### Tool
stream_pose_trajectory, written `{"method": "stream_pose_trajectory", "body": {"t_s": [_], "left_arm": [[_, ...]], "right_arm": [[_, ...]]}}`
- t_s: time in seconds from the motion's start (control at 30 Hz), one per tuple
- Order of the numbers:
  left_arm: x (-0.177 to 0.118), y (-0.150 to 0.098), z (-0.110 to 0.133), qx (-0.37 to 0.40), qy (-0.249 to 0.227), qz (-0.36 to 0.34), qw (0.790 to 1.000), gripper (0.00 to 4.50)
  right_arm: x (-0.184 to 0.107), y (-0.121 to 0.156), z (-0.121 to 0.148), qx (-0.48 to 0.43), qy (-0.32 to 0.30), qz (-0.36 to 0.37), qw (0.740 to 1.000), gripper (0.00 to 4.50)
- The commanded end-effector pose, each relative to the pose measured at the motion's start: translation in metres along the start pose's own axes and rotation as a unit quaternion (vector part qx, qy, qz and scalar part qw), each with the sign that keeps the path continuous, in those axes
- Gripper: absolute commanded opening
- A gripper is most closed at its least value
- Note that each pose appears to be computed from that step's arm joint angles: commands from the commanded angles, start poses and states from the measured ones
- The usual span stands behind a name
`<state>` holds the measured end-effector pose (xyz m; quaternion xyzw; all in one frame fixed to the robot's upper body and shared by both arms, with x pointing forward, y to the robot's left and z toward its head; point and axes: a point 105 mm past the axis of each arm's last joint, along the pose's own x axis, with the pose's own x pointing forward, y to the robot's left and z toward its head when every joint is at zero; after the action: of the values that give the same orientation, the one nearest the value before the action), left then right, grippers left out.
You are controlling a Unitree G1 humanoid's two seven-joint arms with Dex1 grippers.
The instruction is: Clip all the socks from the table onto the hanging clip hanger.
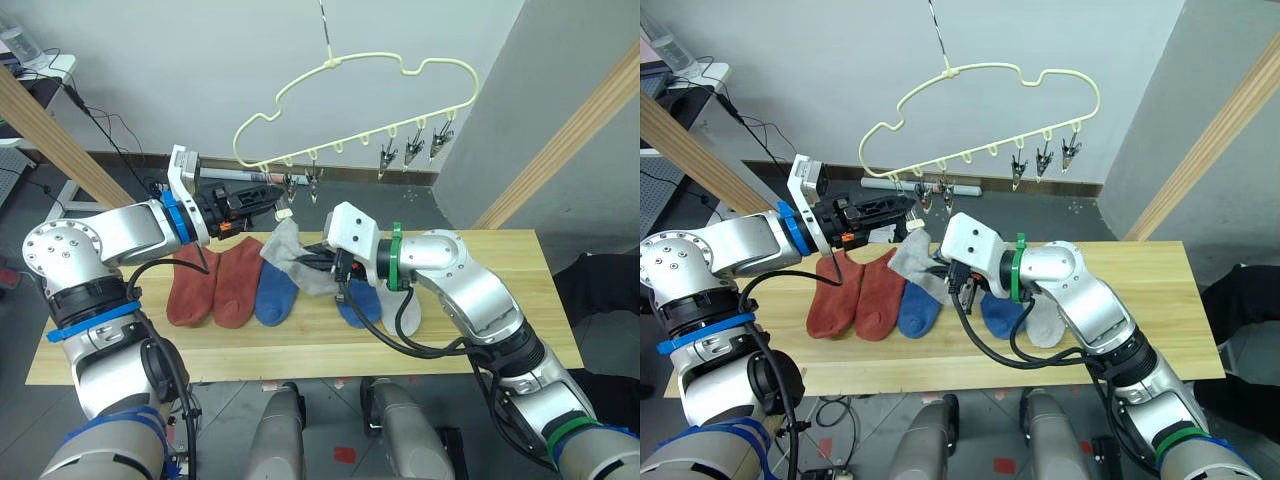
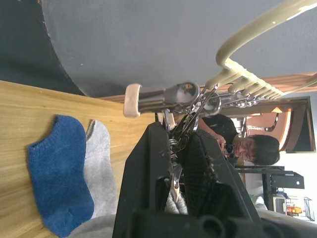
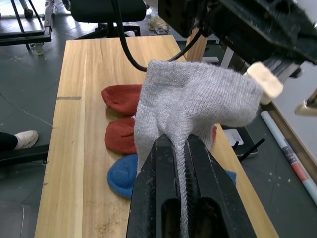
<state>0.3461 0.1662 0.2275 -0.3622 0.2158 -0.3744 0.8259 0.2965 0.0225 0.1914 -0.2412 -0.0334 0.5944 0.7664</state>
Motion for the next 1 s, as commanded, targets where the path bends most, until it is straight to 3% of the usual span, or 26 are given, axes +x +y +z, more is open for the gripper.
{"method": "stream_pose_trajectory", "body": {"t_s": [0.03, 0.7, 1.0], "left_arm": [[-0.004, -0.006, 0.004, 0.019, -0.008, -0.002, 1.000, 0.30], [-0.005, -0.008, 0.005, 0.023, -0.008, -0.006, 1.000, 0.30], [-0.006, -0.008, 0.003, 0.025, -0.003, -0.005, 1.000, 0.30]], "right_arm": [[0.002, 0.006, 0.013, -0.015, -0.022, 0.011, 1.000, 0.03], [0.004, 0.000, -0.010, -0.016, 0.009, 0.002, 1.000, 0.03], [0.005, -0.006, -0.002, -0.025, 0.000, -0.008, 1.000, 0.03]]}}
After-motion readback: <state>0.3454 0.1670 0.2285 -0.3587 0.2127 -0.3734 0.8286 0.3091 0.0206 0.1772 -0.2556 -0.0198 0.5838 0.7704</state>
